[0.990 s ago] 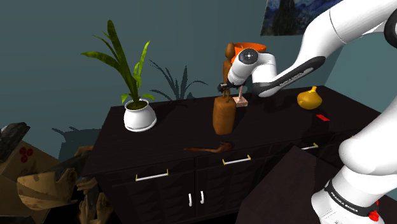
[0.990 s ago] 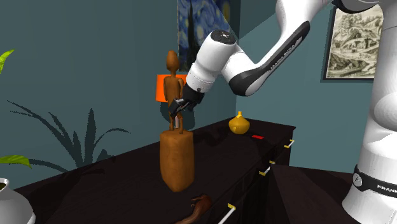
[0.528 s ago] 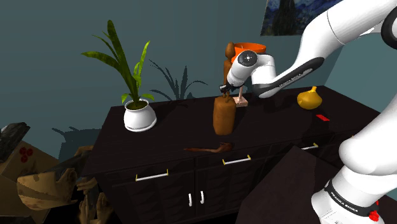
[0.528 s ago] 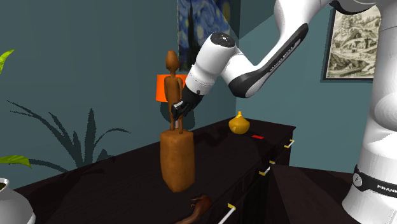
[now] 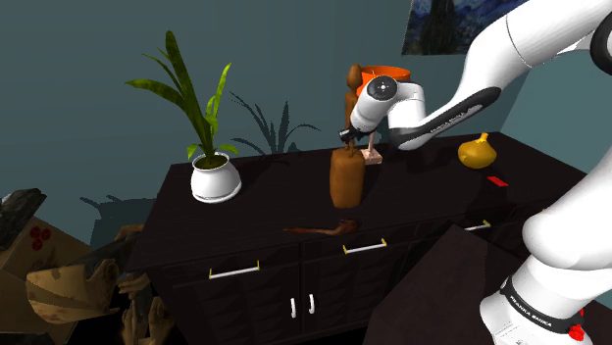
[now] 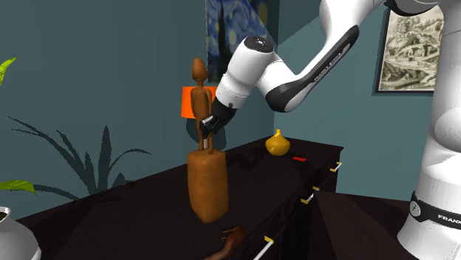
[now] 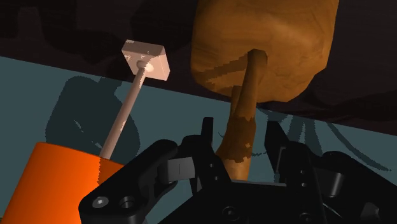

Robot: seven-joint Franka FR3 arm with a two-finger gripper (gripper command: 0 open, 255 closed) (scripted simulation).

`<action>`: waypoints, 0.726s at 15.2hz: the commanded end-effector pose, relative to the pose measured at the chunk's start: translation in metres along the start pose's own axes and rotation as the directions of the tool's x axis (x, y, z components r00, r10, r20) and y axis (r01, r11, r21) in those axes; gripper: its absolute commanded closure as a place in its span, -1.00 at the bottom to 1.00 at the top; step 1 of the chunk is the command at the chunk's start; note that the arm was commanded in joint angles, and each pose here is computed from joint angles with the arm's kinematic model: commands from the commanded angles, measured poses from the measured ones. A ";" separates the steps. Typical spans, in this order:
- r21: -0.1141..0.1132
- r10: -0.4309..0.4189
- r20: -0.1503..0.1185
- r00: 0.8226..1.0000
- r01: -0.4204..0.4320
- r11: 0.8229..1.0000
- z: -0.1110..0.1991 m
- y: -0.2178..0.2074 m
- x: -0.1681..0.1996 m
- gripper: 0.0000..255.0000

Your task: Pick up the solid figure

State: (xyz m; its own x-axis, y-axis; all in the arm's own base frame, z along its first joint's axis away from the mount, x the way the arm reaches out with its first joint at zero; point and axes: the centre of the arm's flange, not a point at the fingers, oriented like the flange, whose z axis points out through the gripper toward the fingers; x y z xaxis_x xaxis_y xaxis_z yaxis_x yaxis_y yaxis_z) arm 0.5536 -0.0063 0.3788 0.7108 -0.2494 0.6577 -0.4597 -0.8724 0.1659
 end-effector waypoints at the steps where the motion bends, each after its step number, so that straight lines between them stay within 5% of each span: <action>1: 0.000 0.001 -0.002 1.000 -0.001 1.000 -0.008 0.002 0.007 1.00; 11: 0.000 0.001 -0.002 1.000 -0.001 1.000 -0.046 0.011 0.042 1.00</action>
State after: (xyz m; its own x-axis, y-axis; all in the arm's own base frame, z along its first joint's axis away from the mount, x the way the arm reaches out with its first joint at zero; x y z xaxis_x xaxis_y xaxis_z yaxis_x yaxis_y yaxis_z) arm 0.5543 -0.0064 0.4319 0.7117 -0.2504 0.6564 -0.4608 -0.8717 0.1671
